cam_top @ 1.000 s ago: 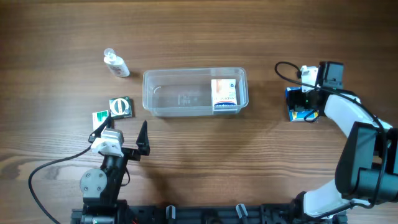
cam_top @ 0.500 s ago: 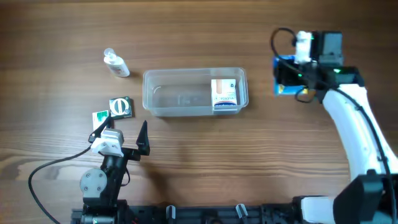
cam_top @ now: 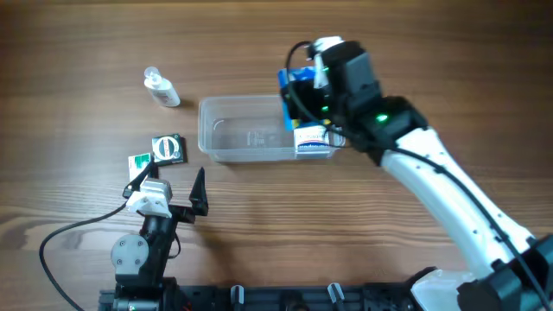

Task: Pack container
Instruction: 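Carry the Vicks box over the container and lower it inside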

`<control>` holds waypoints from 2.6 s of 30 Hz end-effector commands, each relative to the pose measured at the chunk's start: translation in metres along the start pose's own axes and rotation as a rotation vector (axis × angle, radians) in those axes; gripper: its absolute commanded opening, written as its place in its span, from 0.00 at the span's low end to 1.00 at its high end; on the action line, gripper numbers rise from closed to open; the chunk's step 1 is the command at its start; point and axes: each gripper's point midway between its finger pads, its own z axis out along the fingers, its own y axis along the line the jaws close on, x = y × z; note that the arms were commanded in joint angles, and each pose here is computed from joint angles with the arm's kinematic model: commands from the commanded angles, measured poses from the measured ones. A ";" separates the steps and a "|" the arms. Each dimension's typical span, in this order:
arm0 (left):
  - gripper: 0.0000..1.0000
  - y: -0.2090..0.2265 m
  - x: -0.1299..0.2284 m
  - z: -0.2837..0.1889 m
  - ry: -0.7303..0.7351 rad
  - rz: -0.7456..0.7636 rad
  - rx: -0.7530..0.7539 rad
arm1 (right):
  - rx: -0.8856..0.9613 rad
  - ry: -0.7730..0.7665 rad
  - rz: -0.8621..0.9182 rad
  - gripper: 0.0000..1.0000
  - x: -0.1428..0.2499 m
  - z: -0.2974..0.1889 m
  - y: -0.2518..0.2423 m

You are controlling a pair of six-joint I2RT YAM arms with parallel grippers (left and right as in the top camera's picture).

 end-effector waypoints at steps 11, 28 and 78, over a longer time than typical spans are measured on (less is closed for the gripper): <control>1.00 -0.003 0.002 0.000 0.003 0.015 0.014 | 0.146 0.029 0.011 0.60 0.032 0.064 0.016; 1.00 -0.003 0.002 0.000 0.003 0.015 0.015 | 0.207 0.123 0.021 0.59 0.066 0.102 0.001; 1.00 -0.003 0.002 0.000 0.003 0.015 0.014 | 0.205 0.234 -0.048 0.74 0.091 0.109 -0.002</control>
